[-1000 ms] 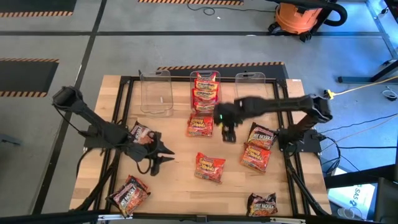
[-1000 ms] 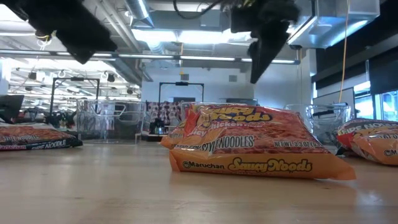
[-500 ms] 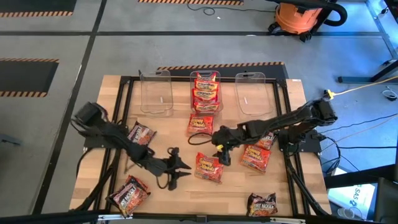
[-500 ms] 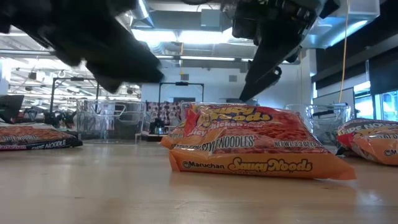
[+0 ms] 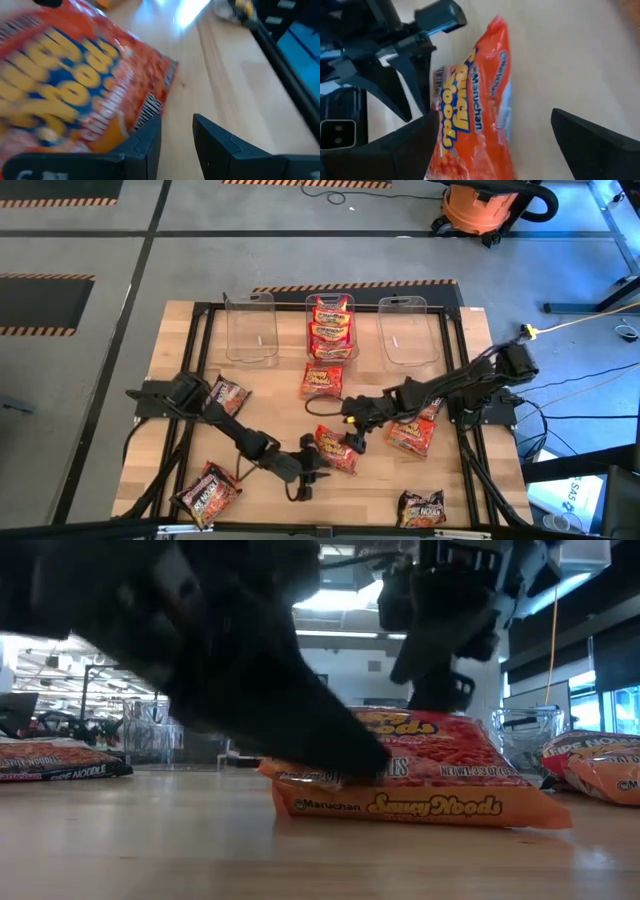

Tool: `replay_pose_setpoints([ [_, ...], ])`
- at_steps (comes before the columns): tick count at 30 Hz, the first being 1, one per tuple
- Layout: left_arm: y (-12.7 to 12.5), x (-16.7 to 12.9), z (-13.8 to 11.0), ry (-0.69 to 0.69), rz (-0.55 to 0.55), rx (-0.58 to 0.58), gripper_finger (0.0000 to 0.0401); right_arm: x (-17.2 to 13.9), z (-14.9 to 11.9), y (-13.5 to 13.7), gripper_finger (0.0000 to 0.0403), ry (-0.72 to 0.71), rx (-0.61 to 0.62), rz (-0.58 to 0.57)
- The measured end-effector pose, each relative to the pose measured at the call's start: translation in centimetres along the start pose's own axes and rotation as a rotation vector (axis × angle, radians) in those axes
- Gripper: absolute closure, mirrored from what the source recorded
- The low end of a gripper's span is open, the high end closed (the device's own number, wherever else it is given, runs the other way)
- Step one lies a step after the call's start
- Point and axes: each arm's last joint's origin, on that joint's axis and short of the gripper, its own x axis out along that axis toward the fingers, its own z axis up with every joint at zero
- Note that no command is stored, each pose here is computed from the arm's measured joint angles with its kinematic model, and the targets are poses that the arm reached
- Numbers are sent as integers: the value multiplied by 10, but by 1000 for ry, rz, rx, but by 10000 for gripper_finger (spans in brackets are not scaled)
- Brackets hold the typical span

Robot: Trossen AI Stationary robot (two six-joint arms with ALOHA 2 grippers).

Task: Sort Maruchan noodles
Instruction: Put the orange noodle pack into the right transparent bin

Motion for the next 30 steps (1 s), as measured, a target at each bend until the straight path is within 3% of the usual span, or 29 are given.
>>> replay_pose_setpoints([
  [8,8,17,-17,30,47,-27,296,28,-7,-7,40,61,76,39],
  [16,16,20,-16,24,100,-14,296,46,-11,-9,54,93,123,113],
  [19,18,21,-16,25,106,-13,296,49,-11,-9,94,96,120,136],
  [27,18,16,-10,39,105,34,296,44,-9,-7,262,76,15,148],
  [30,16,4,0,78,114,64,296,37,-7,-5,282,68,-53,143],
])
